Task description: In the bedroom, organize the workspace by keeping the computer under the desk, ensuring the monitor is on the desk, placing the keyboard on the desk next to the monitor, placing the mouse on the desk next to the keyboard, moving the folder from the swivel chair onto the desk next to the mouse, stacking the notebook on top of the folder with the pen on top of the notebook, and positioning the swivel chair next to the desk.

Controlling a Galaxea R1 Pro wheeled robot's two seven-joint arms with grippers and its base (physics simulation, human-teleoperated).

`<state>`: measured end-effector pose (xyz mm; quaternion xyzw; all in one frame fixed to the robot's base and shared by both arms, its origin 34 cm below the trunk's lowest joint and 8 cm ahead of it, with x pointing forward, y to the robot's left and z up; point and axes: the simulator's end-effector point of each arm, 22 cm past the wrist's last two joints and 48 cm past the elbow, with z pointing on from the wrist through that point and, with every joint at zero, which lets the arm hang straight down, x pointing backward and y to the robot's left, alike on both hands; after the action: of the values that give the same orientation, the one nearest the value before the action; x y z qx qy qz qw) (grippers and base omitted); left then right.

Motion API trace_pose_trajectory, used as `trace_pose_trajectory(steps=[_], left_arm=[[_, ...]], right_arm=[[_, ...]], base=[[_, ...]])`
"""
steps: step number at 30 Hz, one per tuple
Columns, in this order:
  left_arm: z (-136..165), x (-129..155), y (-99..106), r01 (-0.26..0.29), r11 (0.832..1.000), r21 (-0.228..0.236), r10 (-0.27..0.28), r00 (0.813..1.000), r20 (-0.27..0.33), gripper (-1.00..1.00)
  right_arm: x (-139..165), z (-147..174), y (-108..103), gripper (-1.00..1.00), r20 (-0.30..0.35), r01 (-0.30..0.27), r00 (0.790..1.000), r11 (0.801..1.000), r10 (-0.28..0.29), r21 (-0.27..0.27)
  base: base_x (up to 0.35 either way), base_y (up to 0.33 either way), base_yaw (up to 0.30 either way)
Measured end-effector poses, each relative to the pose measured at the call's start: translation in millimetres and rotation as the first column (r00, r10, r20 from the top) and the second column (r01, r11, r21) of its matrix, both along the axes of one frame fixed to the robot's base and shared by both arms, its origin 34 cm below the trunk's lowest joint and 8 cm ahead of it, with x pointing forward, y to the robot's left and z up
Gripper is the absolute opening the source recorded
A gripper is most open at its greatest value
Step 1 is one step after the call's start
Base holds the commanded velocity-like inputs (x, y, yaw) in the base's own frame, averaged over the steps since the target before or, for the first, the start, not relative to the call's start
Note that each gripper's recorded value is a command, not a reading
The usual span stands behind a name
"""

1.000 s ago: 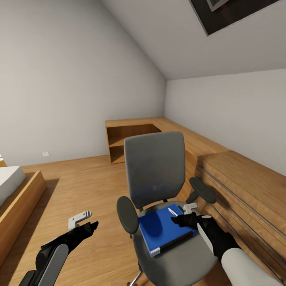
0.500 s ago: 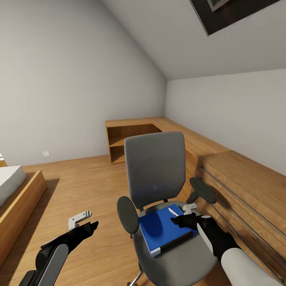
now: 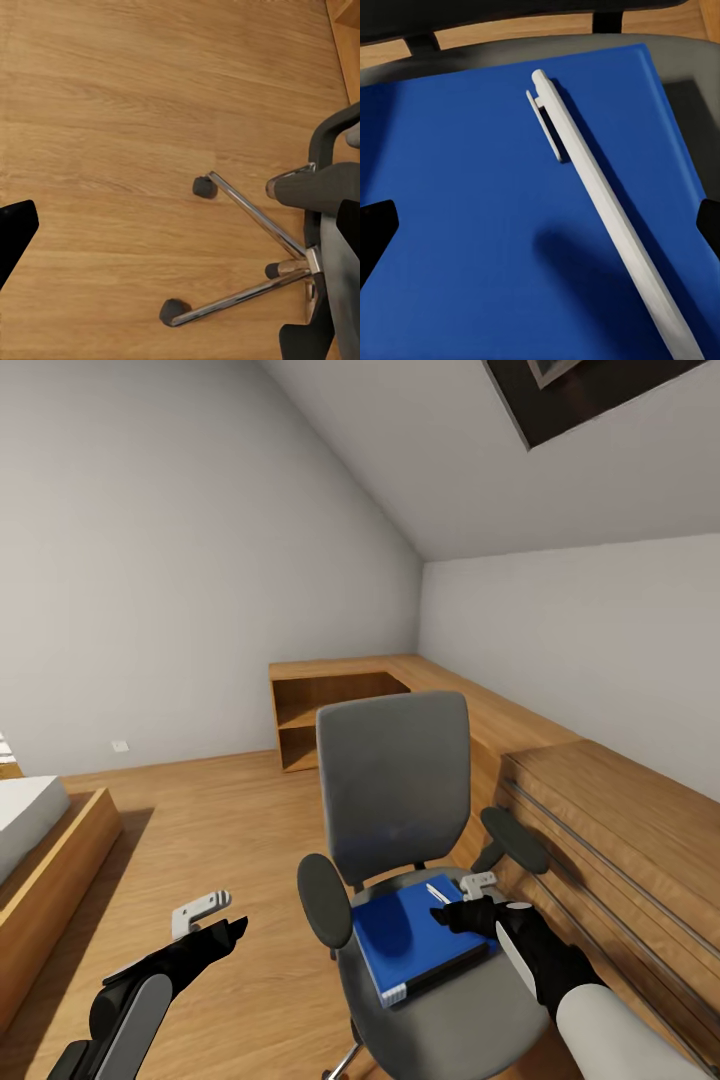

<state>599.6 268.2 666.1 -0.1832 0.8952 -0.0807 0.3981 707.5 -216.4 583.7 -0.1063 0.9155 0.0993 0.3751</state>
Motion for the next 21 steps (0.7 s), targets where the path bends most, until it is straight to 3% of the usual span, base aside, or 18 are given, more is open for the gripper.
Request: trace_pose_trajectory(steps=[21], left_arm=[[0.2, 0.2, -0.9, -0.005, 1.0, -0.006, 0.005, 1.0, 0.001, 1.0]], right_arm=[[4.7, 6.5, 0.3, 1.0, 0.017, -0.003, 1.0, 1.0, 0.003, 0.0]], base=[[0.0, 0.0, 0.002]])
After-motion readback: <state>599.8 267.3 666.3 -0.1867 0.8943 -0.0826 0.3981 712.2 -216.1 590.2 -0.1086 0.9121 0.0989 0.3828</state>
